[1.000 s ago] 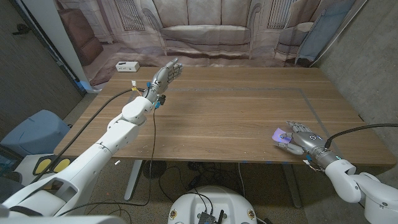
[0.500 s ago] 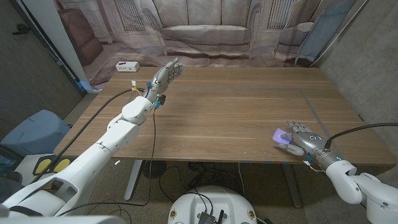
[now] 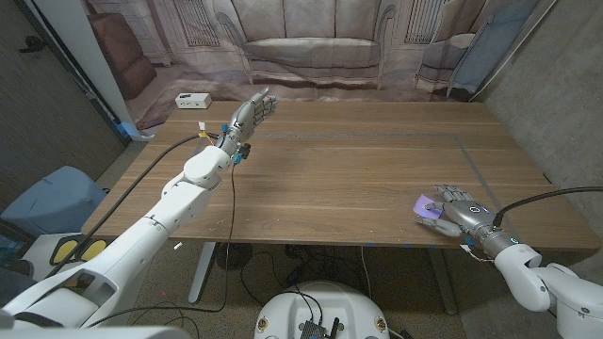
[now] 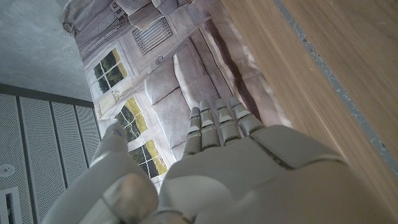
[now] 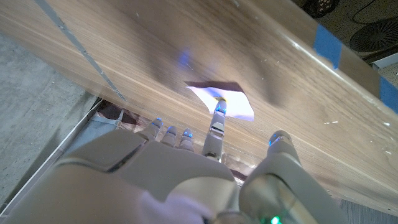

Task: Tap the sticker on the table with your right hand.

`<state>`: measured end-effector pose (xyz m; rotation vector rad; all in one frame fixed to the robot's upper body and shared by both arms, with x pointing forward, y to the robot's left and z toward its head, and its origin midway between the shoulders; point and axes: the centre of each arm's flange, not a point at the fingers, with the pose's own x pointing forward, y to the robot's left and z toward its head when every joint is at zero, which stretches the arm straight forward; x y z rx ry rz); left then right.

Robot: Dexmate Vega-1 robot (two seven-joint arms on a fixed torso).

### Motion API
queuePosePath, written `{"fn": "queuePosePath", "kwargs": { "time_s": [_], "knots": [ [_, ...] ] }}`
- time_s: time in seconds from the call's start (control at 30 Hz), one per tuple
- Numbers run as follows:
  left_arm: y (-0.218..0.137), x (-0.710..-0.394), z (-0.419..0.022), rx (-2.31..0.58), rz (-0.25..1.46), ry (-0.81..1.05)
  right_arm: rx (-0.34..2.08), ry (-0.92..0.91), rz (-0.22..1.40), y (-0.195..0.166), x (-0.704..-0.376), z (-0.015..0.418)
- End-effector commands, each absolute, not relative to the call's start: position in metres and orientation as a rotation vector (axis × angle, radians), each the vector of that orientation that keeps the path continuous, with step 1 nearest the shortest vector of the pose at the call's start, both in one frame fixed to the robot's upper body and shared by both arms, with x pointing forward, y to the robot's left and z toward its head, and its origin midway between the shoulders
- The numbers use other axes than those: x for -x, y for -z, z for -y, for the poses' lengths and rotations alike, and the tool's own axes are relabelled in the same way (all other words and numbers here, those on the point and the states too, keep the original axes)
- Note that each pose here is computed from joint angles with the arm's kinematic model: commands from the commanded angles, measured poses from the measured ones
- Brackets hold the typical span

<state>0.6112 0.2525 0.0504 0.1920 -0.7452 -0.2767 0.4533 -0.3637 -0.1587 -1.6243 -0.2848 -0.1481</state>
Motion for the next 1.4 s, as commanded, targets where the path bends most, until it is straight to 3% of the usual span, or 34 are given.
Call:
{"fn": "queuePosePath", "kwargs": {
  "time_s": [0.03,1.4],
  "knots": [
    [-0.052,-0.613,-0.252,-0.195,0.744,0.285,1.613,0.179,0.321,0.152,-0.450,0.361],
    [-0.052,-0.617,-0.252,-0.192,0.743,0.296,1.562,0.225,0.369,0.150,-0.440,0.356]
  ]
}}
